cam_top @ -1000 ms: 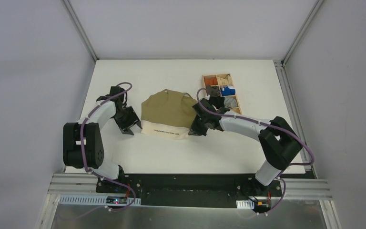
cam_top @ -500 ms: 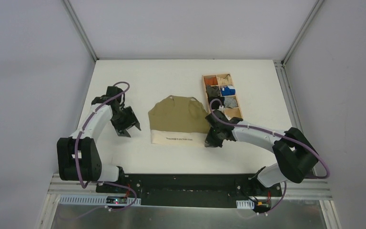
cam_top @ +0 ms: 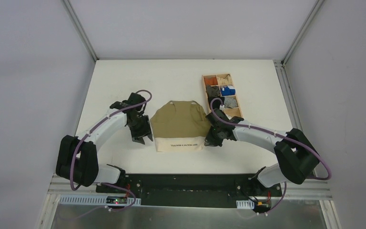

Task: Roll the underwear
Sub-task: Flatten out the underwear at the center of the board, then move the storage box to the center of the board.

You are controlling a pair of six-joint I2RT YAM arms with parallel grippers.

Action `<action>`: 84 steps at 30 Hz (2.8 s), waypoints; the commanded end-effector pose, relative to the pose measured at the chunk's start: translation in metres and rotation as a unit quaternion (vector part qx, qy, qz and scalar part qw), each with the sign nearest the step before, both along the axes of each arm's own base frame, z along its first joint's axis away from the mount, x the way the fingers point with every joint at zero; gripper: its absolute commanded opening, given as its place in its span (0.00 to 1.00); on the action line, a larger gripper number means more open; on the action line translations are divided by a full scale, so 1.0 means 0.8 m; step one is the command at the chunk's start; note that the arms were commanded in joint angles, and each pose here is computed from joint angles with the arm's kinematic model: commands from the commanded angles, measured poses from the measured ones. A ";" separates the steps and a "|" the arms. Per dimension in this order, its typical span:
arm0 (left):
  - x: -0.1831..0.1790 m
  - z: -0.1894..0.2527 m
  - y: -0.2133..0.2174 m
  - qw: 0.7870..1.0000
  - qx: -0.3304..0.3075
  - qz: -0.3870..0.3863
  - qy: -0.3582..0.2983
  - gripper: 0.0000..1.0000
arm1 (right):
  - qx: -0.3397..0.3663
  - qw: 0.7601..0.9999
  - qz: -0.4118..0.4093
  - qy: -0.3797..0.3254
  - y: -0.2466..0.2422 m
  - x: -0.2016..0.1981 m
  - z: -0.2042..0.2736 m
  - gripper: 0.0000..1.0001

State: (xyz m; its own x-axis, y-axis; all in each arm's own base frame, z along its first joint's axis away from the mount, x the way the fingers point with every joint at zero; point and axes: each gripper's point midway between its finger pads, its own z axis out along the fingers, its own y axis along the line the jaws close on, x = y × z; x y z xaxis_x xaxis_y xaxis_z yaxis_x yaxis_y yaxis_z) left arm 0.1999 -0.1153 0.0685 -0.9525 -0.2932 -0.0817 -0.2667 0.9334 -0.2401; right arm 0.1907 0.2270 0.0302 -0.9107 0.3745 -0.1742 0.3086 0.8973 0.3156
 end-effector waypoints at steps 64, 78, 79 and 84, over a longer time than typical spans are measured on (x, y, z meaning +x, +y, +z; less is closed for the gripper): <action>0.014 0.055 0.061 0.994 0.053 0.080 -0.057 0.51 | -0.040 0.992 0.017 -0.116 -0.013 0.064 0.099 0.31; 0.003 0.050 0.069 0.993 0.063 0.083 -0.057 0.53 | -0.165 0.982 0.029 -0.082 -0.039 0.172 0.044 0.23; 0.001 0.048 0.071 0.993 0.069 0.078 -0.053 0.54 | -0.173 0.981 0.021 -0.080 -0.048 0.178 0.043 0.23; -0.009 0.034 0.108 0.987 0.122 0.107 -0.015 0.54 | -0.137 0.987 0.023 -0.076 -0.038 0.161 0.056 0.27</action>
